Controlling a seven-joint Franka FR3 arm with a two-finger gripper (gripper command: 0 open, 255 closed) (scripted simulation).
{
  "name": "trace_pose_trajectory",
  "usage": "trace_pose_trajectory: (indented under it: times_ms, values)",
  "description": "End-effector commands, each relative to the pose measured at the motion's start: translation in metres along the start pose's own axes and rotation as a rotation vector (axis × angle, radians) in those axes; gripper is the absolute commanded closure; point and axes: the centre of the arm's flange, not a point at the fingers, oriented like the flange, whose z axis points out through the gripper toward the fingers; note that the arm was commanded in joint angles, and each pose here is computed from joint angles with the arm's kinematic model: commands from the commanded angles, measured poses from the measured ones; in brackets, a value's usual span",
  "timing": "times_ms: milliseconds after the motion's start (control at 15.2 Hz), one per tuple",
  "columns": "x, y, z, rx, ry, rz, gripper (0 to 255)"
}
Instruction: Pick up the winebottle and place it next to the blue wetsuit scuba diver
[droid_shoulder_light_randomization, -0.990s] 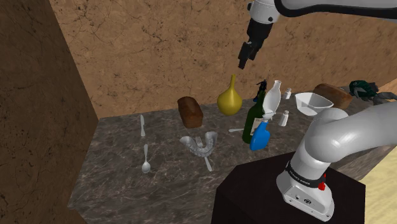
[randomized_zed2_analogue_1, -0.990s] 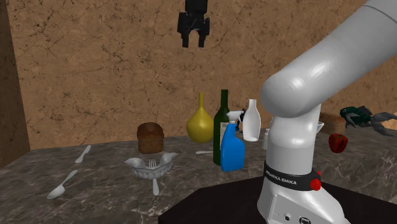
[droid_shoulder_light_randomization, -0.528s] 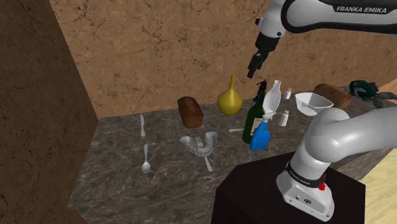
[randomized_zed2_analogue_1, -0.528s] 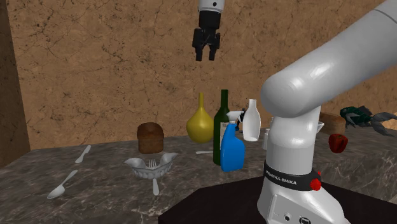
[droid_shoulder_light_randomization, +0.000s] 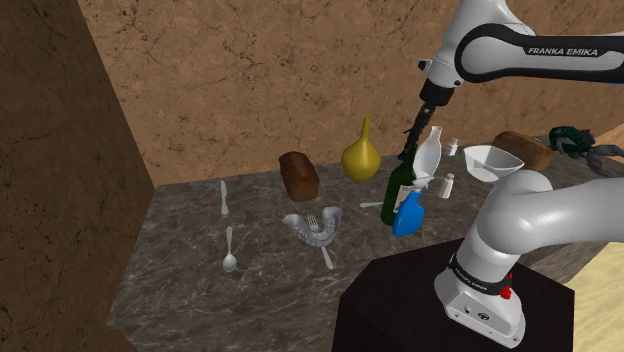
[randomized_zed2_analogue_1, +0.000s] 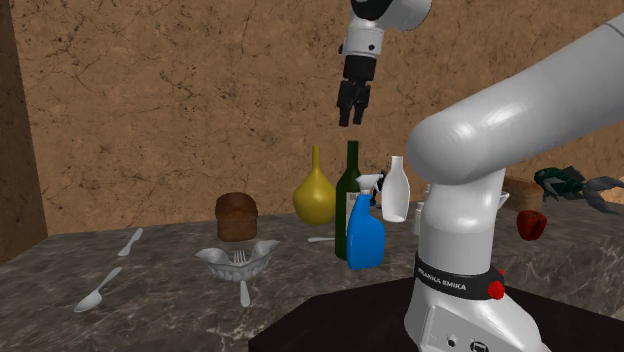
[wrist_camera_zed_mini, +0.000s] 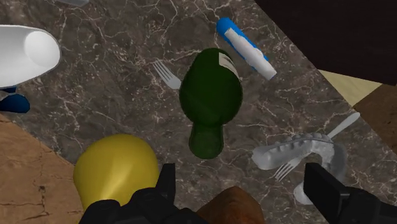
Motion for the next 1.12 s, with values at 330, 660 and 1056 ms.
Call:
trace_pose_trajectory:
  times_ms: [330,660,1056]
  values:
    - [-0.019,0.023,0.048,0.024,-0.004,-0.03,0]
    - [-0.019,0.023,0.067,0.024,-0.004,-0.03,0]
    - [-0.019,0.023,0.067,0.024,-0.004,-0.03,0]
